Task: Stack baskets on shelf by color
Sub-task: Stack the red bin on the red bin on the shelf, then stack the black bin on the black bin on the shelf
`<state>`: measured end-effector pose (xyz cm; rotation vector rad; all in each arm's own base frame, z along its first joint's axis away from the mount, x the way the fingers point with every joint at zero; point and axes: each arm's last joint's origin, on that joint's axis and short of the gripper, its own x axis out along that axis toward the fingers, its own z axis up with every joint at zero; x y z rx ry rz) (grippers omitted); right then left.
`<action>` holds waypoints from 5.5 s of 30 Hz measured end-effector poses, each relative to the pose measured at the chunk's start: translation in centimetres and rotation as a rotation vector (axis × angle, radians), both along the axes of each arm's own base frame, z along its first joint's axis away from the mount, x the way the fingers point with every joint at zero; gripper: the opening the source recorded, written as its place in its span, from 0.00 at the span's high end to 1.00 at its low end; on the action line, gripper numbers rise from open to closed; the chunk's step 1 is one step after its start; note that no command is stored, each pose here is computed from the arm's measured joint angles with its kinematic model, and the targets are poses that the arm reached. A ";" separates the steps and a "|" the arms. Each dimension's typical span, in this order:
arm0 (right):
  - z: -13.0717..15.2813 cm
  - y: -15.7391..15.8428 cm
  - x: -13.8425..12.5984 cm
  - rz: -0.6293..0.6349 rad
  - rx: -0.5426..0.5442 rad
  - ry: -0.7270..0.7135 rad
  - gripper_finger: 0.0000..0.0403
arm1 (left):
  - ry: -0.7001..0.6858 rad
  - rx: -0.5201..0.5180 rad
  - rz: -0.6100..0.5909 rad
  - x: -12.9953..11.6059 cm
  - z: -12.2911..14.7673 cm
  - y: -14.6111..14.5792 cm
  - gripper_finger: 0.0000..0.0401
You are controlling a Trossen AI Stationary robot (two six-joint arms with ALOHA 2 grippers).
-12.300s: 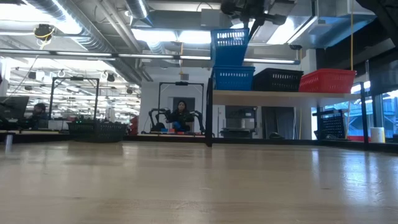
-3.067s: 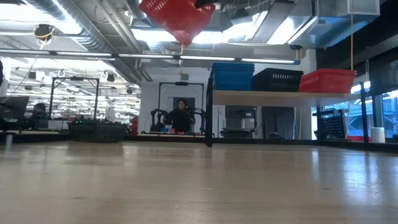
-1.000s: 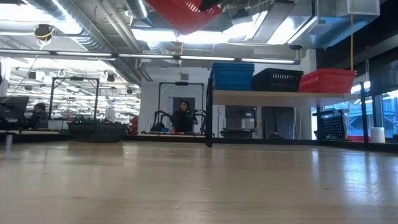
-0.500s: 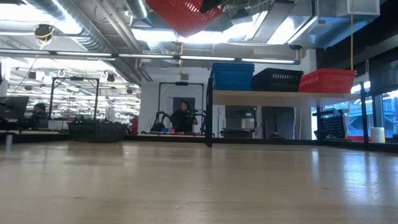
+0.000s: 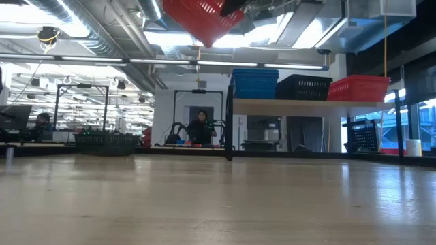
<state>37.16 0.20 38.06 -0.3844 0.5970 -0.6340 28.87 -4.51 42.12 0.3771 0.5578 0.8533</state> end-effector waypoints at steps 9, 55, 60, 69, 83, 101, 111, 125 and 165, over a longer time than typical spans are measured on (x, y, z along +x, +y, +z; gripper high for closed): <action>0.0 -0.3 -0.1 -0.031 -0.009 0.001 1.00 | 0.030 0.027 -0.007 0.0 0.0 0.0 0.76; 7.7 -6.8 -23.2 -0.803 0.698 -0.359 1.00 | -0.219 -0.315 -0.104 -7.5 4.2 2.2 0.76; 8.3 -6.5 -26.2 -0.802 0.822 -0.402 1.00 | -0.217 -0.386 -0.122 -7.3 4.1 3.0 0.76; 7.9 -7.1 -28.2 -0.877 0.875 -0.455 1.00 | -0.213 -0.467 -0.166 -7.3 4.1 3.8 0.76; 3.3 -11.0 -28.7 -0.965 0.897 -0.187 1.00 | -0.216 -0.488 -0.184 -7.4 4.2 3.9 0.76; -1.1 -14.8 -30.4 -1.049 0.922 -0.124 1.00 | -0.217 -0.488 -0.183 -7.4 4.2 3.9 0.76; -1.3 -15.1 -30.4 -1.035 0.910 -0.110 0.96 | -0.217 -0.487 -0.183 -7.4 4.2 3.9 0.76; -1.2 -15.3 -30.3 -1.030 0.909 -0.129 0.81 | -0.217 -0.487 -0.182 -7.4 4.2 3.9 0.76; 7.7 -5.7 -28.9 0.133 0.705 -0.404 0.79 | 0.105 -0.945 0.513 -7.3 -4.9 13.6 0.76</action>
